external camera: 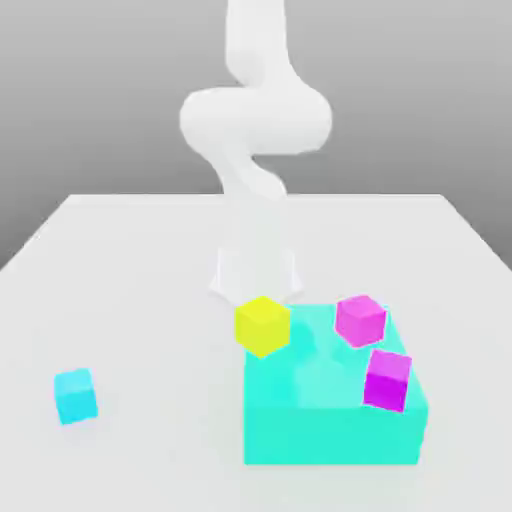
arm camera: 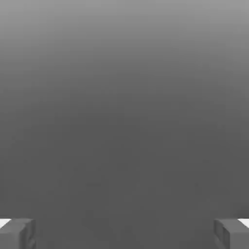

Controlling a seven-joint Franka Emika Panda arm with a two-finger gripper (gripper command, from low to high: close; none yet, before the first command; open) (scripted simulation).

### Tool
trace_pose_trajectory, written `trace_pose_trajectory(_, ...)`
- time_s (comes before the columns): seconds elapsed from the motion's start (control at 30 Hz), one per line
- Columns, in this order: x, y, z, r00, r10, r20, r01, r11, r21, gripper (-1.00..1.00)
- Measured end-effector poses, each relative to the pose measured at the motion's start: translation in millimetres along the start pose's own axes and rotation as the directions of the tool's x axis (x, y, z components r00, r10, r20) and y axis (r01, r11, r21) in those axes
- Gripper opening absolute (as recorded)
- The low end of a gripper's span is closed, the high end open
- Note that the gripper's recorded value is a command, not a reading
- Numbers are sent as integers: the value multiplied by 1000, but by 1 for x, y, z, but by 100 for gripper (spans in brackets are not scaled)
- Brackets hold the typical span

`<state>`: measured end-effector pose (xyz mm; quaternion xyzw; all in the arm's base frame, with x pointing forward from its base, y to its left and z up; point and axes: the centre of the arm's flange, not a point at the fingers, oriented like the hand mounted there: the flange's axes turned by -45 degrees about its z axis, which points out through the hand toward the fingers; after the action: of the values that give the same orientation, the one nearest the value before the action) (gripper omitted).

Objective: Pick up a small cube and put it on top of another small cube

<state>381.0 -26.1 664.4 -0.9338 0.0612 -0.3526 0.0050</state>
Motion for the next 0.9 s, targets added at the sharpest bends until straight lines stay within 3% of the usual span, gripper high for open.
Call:
trace_pose_trajectory(0.23,-46,87,149,932,311,184,-286,946,-150,0)
trace_pose_trajectory(0.43,-128,166,243,776,569,273,-486,815,-316,0)
trace_pose_trajectory(0.73,-304,257,320,411,870,270,-651,488,-581,0)
trace_pose_trajectory(0.9,-349,262,359,379,886,268,-651,461,-603,0)
